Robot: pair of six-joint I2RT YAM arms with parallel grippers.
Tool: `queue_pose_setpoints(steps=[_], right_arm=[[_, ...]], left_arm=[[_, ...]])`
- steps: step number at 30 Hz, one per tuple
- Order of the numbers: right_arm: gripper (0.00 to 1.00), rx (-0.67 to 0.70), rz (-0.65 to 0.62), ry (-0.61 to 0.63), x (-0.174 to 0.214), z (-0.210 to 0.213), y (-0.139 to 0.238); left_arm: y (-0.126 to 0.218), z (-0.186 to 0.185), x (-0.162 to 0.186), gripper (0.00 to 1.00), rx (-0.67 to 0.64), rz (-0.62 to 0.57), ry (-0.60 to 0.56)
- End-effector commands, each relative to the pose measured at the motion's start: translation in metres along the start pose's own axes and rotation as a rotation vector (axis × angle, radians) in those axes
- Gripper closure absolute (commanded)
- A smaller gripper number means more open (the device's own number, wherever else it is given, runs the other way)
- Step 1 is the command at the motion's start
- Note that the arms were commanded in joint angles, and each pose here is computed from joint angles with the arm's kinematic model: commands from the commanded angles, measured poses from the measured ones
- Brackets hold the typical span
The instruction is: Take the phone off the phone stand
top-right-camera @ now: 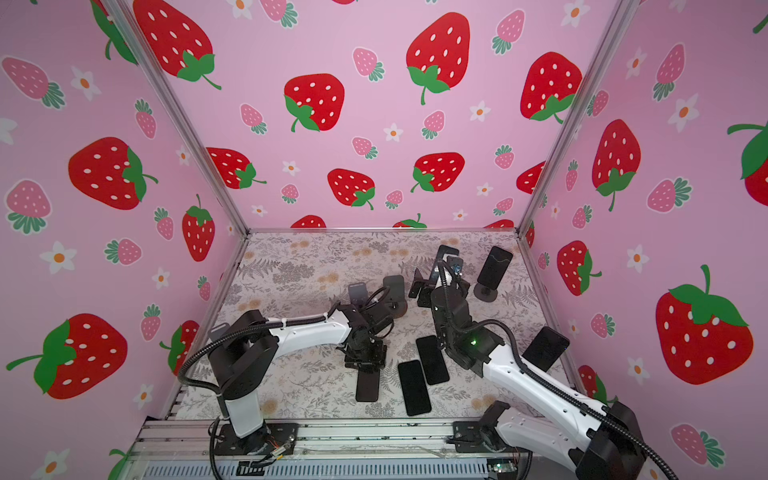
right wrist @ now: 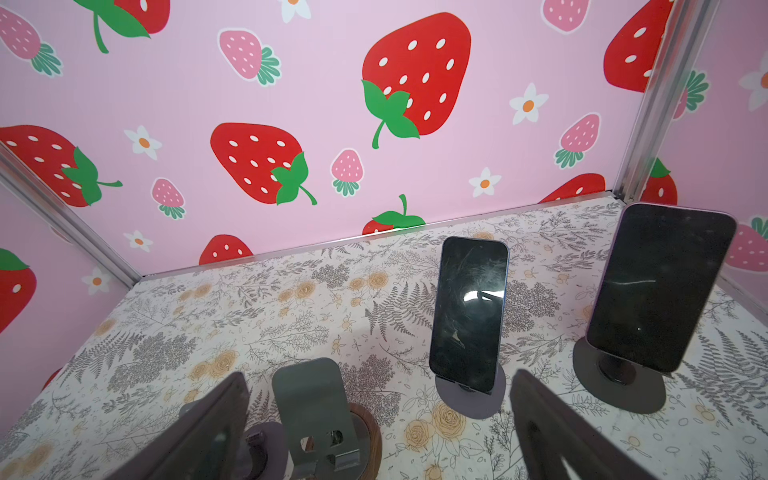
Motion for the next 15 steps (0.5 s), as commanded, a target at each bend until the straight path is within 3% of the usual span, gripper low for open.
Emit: queue_pose_setpoints(steps=[1,15], right_arm=[[0.0,0.017,-0.019,-0.002,-0.0009,-0.0056,0.0025],[0.0,0.01,-0.029,-0.003,-0.0024,-0.0075,0.0054]], left_arm=[[-0.032,0.0069,-0.0076,0.28,-0.061,-0.009,0.002],[-0.0411,0.0007,-0.0084,0.24,-0.023,0.041,-0.006]])
Point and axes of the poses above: each gripper's point midway between its finger pads, its own y axis back along the fingers, its own z axis along the line the jaws close on, x = y × z, the point moved 9 cm from there along y, back along the fingers, and after that the axes turned 7 degrees about -y, right-handed, at the moved point
